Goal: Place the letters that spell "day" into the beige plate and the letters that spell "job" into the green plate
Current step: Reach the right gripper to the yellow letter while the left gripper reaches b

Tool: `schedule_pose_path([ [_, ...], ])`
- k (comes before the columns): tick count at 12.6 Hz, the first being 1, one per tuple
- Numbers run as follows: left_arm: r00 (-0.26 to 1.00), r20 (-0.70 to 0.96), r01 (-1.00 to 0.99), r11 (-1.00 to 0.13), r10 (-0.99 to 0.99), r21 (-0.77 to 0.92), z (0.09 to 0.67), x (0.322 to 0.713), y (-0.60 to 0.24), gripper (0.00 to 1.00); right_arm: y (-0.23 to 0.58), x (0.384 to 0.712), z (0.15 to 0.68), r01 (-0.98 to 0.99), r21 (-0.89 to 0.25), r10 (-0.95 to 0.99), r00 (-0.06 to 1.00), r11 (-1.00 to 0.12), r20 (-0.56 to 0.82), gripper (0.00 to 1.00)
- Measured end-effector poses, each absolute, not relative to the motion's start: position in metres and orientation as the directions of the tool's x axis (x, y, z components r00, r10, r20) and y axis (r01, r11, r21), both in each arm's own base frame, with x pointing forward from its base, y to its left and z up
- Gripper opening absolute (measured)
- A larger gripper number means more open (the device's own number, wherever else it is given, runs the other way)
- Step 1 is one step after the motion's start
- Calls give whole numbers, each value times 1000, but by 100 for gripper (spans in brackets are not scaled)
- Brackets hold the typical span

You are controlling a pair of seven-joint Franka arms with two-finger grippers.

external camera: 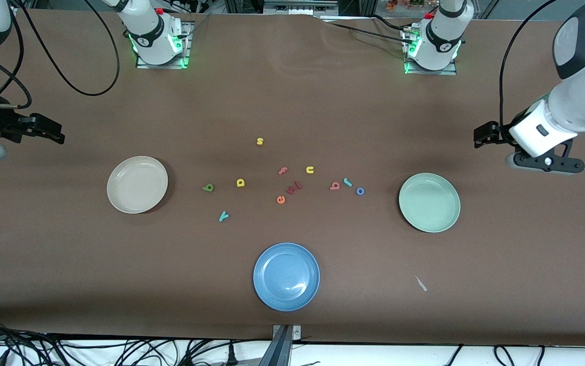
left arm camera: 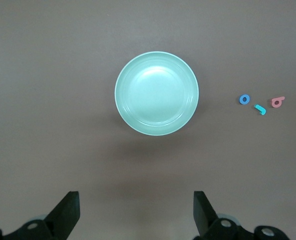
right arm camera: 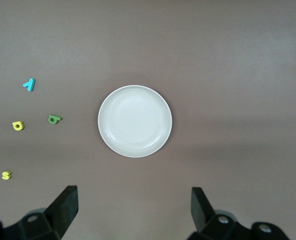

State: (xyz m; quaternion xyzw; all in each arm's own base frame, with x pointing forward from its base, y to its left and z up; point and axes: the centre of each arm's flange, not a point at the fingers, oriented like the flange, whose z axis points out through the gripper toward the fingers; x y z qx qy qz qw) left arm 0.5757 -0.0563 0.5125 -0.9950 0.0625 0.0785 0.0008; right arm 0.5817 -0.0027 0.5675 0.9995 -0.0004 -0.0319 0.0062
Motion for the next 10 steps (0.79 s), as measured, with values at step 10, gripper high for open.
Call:
schedule_pose_path([
  [10, 827, -169, -499, -839, -535, 216, 441, 611, -202, 100, 98, 606, 455, 28, -22, 29, 997, -999, -73, 100],
])
